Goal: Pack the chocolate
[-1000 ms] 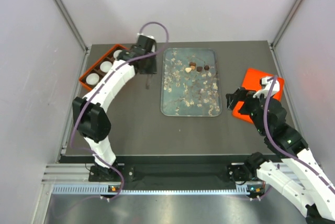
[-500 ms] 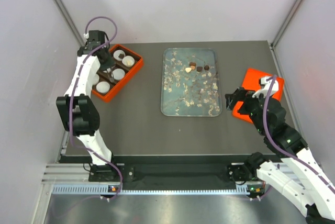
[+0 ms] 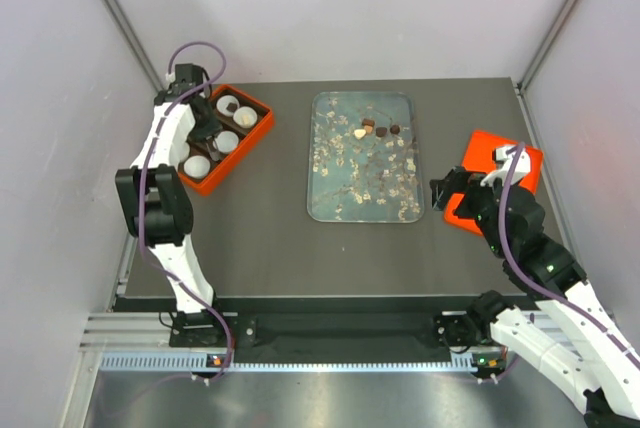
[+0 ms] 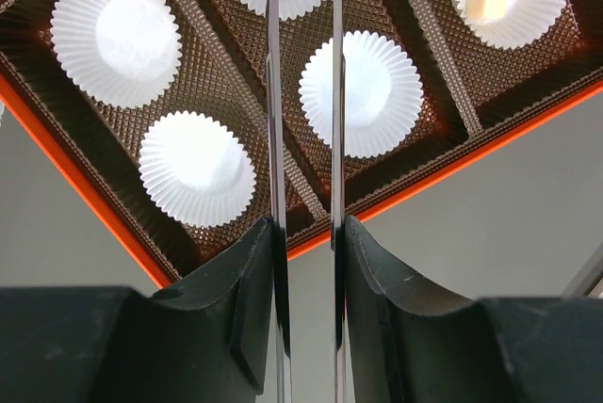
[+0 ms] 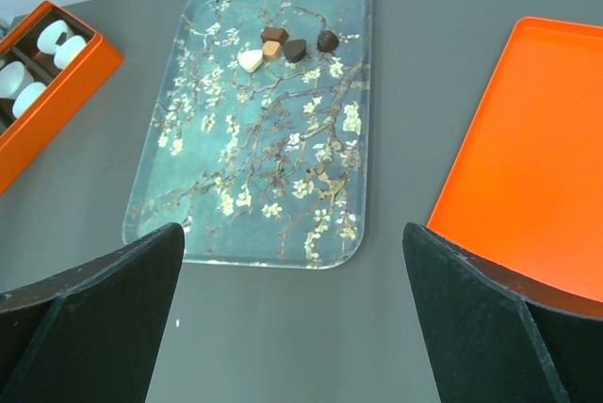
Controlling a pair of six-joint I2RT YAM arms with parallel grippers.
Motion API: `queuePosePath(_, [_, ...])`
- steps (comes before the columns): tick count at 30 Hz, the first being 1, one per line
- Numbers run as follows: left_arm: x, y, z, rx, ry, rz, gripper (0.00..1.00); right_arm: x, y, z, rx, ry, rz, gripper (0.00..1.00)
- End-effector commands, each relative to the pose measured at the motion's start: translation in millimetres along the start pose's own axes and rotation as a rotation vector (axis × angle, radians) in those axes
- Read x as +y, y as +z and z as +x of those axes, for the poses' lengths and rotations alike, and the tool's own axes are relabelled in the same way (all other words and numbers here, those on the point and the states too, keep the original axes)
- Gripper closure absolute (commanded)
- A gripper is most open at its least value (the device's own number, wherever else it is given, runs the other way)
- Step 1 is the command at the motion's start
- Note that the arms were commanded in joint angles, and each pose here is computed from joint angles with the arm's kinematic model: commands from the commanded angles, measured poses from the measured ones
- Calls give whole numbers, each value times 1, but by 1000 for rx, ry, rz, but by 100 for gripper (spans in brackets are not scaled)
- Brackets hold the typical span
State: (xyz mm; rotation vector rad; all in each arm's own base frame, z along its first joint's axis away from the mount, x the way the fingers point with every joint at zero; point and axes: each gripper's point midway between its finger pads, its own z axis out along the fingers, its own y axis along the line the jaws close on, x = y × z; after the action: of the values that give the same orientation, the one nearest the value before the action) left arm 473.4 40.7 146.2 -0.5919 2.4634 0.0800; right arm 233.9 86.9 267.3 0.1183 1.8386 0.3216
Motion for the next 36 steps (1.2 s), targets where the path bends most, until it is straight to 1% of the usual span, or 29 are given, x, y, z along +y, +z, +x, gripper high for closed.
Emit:
queuePosePath(1, [-6, -1, -31, -98, -8, 14, 67, 4, -1, -15, -53, -3, -9, 0])
queuePosePath(18, [7, 22, -13, -50, -1, -46, 65, -1, -1, -14, -57, -17, 11, 0])
queuePosePath(28, [10, 16, -10, -54, -3, -51, 62, 0, 1, -13, -53, -14, 13, 0])
queuePosePath(36, [12, 20, 0, -35, -1, -50, 61, 0, -1, -14, -60, -6, 7, 0])
